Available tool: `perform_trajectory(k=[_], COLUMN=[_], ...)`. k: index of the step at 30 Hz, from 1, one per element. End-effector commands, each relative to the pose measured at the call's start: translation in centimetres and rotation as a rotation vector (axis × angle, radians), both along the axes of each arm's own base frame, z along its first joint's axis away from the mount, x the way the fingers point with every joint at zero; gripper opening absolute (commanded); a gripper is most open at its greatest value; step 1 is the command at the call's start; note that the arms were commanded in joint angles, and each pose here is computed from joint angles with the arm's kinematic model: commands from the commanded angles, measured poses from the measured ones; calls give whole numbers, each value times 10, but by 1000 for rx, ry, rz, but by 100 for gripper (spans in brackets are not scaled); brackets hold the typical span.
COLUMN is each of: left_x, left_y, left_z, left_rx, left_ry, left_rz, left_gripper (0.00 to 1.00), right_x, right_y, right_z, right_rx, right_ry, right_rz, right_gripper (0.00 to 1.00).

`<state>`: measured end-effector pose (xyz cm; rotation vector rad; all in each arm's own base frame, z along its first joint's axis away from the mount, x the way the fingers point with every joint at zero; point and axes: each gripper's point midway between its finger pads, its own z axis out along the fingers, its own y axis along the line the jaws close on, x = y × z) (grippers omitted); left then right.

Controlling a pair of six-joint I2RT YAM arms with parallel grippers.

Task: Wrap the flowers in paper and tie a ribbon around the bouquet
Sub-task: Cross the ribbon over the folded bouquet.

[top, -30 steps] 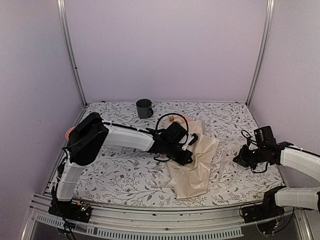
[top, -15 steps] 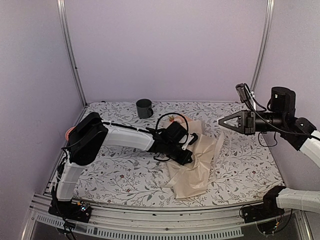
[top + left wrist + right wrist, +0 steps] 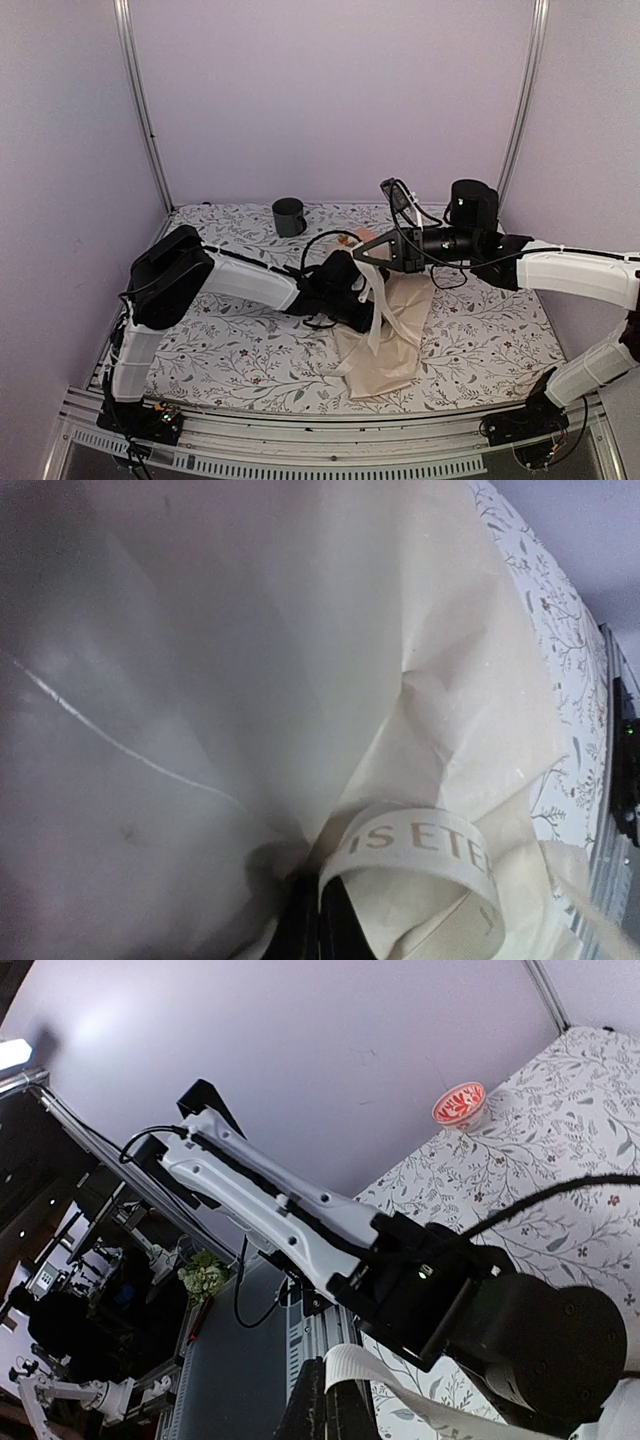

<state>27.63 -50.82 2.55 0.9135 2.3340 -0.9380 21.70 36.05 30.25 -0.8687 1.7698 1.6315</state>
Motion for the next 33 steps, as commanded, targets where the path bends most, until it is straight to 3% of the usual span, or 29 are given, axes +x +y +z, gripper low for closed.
perform_trajectory(k=[1,6,10,21,24,28,30,33], left_x=[1,3,0,-13,-38,-76,-77,-48], left_y=[4,8,11,26,28,10,0,-11], left_z=[8,14,29,91,113,141,159,186], left_rx=[-50,-67,-122,-209,-184,-68,-26,29], left_ry=[24,29,16,-88,-190,-436,-530,-674], left_rz=[13,32,37,2,-126,-348,-407,-387], left_gripper=[0,0,0,0,0,0,0,0], right_x=[20,35,68,109,115,116,114,103], right_y=[-4,-29,-54,-51,-51,-47,-47,-43], right_z=[-41,-99,-130,-215,-234,-246,-251,-249], right_rx=[3,-7,-21,-151,-228,-324,-361,-362], right_ry=[70,183,310,509,539,523,509,492], right_rz=[-66,-121,-268,-349,-363,-327,-308,-227], right_gripper=[0,0,0,0,0,0,0,0])
